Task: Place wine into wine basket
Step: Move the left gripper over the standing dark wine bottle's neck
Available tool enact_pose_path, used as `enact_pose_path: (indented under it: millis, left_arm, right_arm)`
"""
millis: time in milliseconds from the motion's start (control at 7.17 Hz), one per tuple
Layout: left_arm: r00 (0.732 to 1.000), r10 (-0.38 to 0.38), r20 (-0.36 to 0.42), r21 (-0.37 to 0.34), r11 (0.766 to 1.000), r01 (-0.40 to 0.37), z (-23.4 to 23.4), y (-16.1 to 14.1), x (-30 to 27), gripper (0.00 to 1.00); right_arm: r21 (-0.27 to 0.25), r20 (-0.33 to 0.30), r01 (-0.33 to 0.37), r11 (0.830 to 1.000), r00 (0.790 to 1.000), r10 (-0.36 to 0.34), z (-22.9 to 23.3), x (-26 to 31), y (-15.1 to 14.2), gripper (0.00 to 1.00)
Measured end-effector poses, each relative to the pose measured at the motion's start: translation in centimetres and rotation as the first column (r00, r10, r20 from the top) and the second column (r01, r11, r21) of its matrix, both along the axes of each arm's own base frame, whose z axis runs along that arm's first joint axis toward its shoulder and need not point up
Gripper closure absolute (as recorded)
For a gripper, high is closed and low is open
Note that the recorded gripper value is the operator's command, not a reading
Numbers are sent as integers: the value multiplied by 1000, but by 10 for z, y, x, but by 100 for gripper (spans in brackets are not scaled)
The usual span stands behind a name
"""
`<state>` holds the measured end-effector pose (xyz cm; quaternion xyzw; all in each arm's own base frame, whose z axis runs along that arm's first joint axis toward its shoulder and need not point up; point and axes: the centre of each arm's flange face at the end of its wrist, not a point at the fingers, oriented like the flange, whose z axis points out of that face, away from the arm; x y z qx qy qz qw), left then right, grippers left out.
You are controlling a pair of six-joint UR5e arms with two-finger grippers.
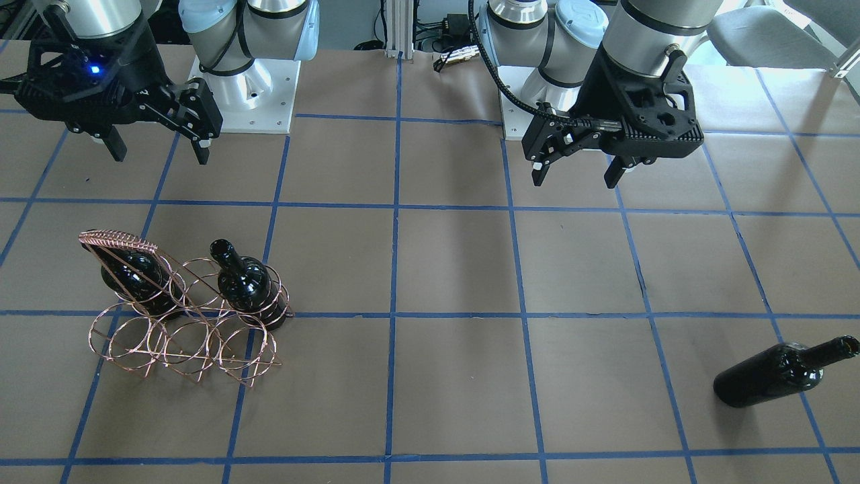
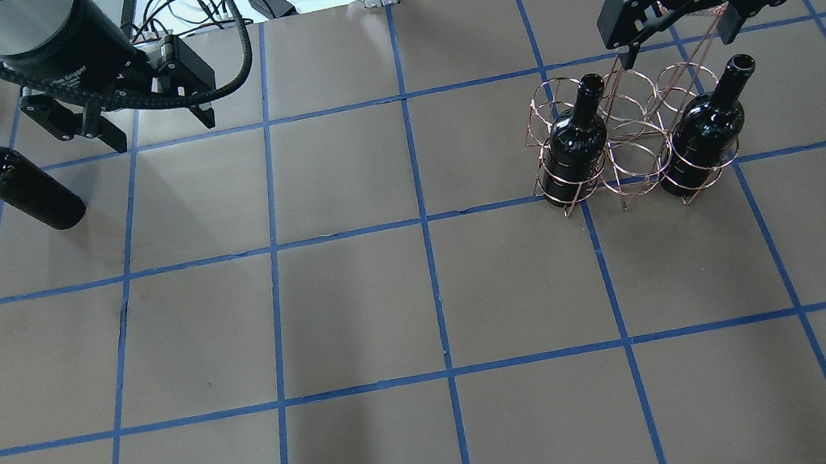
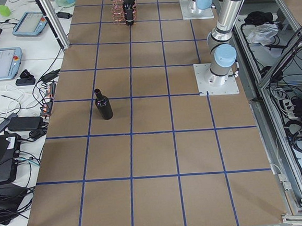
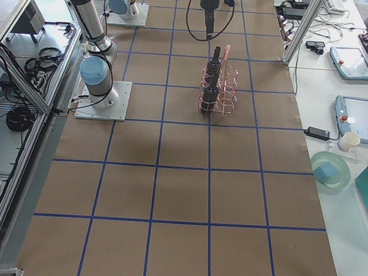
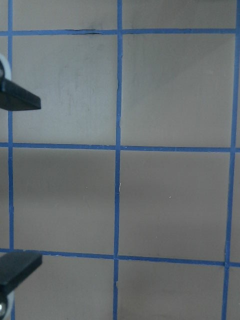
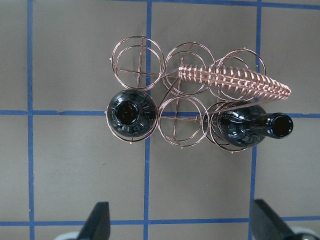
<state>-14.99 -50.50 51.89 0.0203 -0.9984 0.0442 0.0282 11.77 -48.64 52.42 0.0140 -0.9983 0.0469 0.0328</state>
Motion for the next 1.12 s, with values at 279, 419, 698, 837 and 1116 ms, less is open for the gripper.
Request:
enact_pose_path:
  millis: [279, 419, 698, 837, 1116]
  left_arm:
    - [1000, -3, 1, 3, 1000, 3, -1, 1, 0, 0]
    - [1000, -6, 3, 4, 1000, 5, -2, 0, 0, 0]
    - [1000, -2, 5, 7, 1000, 1, -4, -1, 2, 0]
    - [1000, -1, 7, 8, 1000, 1, -5, -3, 3, 0]
    - [1000, 3, 3, 19, 1000, -3, -13, -9, 7, 0]
  right_arm:
    - [0, -1, 0, 1000, 1000, 0, 0, 0, 0, 0]
    - [0, -1, 1, 1000, 1000, -1, -1, 0, 0, 0]
    - [1, 2, 1, 1000, 1000, -1, -1, 0, 0, 0]
    - [1, 4, 1, 1000, 1000, -1, 0, 0, 0, 0]
    - [1, 3, 1, 1000, 1000, -1, 0, 0, 1, 0]
